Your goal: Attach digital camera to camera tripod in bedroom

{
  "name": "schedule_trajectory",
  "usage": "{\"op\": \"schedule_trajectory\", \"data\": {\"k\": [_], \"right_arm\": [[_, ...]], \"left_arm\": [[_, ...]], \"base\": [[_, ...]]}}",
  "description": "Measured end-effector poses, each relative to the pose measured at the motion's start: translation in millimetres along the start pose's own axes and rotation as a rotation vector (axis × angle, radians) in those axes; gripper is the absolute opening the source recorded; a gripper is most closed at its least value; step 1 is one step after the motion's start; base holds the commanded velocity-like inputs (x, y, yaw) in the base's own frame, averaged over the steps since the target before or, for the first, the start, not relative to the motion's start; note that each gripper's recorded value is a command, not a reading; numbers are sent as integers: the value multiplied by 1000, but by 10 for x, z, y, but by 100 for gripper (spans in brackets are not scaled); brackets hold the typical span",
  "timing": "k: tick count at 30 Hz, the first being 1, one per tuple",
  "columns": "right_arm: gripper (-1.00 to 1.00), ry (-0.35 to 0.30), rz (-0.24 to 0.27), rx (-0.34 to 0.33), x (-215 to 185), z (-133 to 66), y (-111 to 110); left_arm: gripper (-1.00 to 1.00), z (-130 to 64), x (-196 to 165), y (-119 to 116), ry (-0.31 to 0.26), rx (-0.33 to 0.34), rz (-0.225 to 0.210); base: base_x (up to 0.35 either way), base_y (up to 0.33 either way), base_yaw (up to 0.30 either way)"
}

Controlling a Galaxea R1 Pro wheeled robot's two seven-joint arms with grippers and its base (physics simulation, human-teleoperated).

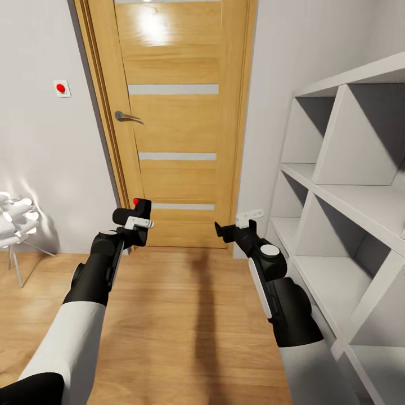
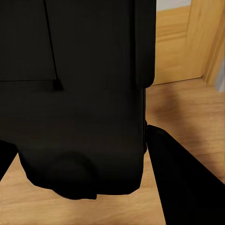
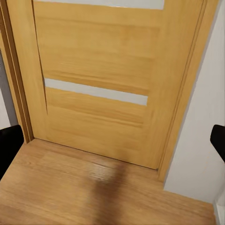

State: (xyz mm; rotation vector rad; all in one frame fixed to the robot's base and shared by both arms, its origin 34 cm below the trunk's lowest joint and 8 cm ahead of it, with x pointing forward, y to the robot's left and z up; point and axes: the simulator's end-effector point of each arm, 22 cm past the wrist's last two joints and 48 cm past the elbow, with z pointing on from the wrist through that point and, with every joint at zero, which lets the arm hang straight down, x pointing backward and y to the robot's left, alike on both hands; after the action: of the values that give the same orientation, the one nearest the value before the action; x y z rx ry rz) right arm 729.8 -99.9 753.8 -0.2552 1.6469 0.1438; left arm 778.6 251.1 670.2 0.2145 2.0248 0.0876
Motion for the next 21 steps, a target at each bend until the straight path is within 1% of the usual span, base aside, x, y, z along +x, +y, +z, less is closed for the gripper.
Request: {"op": "schedule_trajectory", "data": {"k": [21], "right_arm": [[100,0,-1,3,1,0,-10]], "left_arm": [[-100,-5,-17,-19,-4,4,-2]], "base": [[0,0,0]]}}
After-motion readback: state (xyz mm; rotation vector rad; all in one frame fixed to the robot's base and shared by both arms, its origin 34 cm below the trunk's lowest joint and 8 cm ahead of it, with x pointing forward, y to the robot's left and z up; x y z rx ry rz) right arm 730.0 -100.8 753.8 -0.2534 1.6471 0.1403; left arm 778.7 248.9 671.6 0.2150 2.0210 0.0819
